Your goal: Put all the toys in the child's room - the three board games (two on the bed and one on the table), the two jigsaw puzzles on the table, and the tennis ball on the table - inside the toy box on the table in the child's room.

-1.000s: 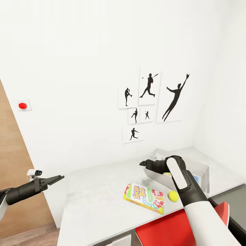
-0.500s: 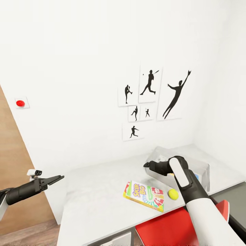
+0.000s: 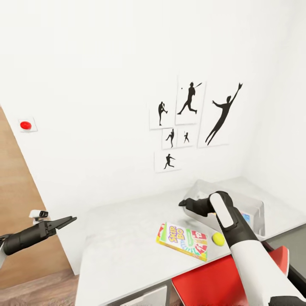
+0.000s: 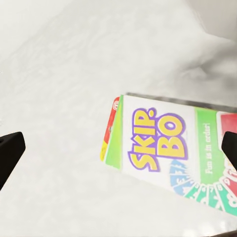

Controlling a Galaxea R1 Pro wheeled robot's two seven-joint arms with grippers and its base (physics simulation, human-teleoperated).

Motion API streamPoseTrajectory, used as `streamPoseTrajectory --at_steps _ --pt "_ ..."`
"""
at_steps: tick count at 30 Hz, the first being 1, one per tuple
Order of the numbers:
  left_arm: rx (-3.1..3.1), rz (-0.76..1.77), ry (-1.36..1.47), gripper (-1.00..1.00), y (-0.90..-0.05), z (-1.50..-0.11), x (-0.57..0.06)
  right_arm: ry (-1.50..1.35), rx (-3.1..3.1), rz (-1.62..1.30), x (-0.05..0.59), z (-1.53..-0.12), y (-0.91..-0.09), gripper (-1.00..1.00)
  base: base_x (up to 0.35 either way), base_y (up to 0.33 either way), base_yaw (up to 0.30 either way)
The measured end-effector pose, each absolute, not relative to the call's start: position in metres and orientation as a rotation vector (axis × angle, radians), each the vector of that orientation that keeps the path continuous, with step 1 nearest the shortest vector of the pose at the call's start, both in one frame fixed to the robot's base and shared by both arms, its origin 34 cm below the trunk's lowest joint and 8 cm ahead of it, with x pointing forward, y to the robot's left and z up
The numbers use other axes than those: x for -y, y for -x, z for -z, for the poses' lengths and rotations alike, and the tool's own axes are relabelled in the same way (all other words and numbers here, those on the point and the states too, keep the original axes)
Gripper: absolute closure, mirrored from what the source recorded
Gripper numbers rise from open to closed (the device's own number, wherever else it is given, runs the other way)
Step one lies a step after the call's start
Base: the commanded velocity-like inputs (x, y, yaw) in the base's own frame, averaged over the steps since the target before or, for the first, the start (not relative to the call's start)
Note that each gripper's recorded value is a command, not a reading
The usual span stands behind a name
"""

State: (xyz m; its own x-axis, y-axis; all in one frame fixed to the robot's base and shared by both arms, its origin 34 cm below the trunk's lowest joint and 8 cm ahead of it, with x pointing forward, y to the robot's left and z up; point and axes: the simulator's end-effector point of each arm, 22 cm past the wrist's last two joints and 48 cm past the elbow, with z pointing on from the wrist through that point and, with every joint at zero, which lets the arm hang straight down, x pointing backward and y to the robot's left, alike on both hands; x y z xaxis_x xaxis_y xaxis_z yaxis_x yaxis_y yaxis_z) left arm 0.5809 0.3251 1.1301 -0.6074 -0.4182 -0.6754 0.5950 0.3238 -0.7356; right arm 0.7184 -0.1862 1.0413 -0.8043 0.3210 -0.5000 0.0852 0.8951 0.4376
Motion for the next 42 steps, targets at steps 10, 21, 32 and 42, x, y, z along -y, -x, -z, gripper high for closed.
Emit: streamPoseTrajectory --at_steps 10,21,32,42 --pt "-1.714 1.439 -0.146 -1.0 -0.583 -1.123 -0.326 -0.297 -2.478 -0.531 0.189 -1.037 -0.723 -1.0 0.0 0.014 0.0" --pt "-1.731 1.442 -0.134 -1.0 -0.585 -1.114 -0.327 -0.387 -2.489 -0.493 0.206 -1.012 -0.736 -1.0 0.0 0.0 0.0" --pt "-1.745 1.447 -0.121 -1.0 -0.587 -1.106 -0.327 -0.426 -2.487 -0.479 0.212 -0.998 -0.742 -1.0 0.0 0.0 0.0" --pt "-1.759 1.452 -0.109 -1.0 -0.589 -1.098 -0.327 -0.433 -2.5 -0.476 0.212 -0.988 -0.742 -1.0 0.0 0.0 0.0"
